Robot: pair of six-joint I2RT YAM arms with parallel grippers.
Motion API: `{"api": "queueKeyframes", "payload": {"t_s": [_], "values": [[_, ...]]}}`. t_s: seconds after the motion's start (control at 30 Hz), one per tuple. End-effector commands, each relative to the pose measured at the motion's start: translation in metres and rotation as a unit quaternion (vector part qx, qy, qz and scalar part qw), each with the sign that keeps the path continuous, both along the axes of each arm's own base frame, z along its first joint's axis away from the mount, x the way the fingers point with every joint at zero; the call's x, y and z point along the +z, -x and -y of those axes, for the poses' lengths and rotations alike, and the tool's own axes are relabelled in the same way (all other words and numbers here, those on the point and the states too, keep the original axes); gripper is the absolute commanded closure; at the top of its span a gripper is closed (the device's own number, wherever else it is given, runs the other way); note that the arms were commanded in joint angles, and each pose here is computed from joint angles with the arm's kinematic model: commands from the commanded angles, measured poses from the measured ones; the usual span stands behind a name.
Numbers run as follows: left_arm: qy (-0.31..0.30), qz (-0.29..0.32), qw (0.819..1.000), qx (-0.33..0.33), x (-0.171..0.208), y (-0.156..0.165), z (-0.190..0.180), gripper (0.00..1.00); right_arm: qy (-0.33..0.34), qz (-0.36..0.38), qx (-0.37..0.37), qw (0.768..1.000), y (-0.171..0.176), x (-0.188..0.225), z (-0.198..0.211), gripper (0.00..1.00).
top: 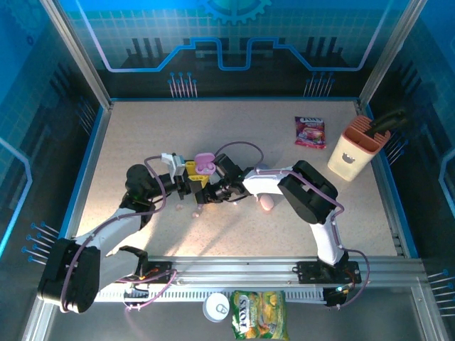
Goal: Insert wireless bluetooth earbuds into charging case
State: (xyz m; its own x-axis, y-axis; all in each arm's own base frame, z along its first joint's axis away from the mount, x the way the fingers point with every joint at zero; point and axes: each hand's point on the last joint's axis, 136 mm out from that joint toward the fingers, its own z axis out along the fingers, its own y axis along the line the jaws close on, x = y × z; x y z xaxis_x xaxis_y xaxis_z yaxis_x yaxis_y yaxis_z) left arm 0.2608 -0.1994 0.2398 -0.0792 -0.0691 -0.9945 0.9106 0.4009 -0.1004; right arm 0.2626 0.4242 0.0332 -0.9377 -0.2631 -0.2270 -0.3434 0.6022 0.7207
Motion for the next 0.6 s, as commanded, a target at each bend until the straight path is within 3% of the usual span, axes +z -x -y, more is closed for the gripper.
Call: {"api": "queueKeyframes", "payload": {"t_s": [0.0, 0.57], "values": [[0.0, 0.018, 1.0, 0.007, 0.004, 0.002, -0.004, 0.61, 0.005, -0.02, 0.018, 1.0, 0.014, -0.007, -0.003, 0.67], [-0.001, 0.019, 1.0, 0.008, 0.002, 0.002, -0.004, 0.61, 0.063, -0.046, 0.008, 0.997, 0.024, -0.025, 0.008, 0.66]]}}
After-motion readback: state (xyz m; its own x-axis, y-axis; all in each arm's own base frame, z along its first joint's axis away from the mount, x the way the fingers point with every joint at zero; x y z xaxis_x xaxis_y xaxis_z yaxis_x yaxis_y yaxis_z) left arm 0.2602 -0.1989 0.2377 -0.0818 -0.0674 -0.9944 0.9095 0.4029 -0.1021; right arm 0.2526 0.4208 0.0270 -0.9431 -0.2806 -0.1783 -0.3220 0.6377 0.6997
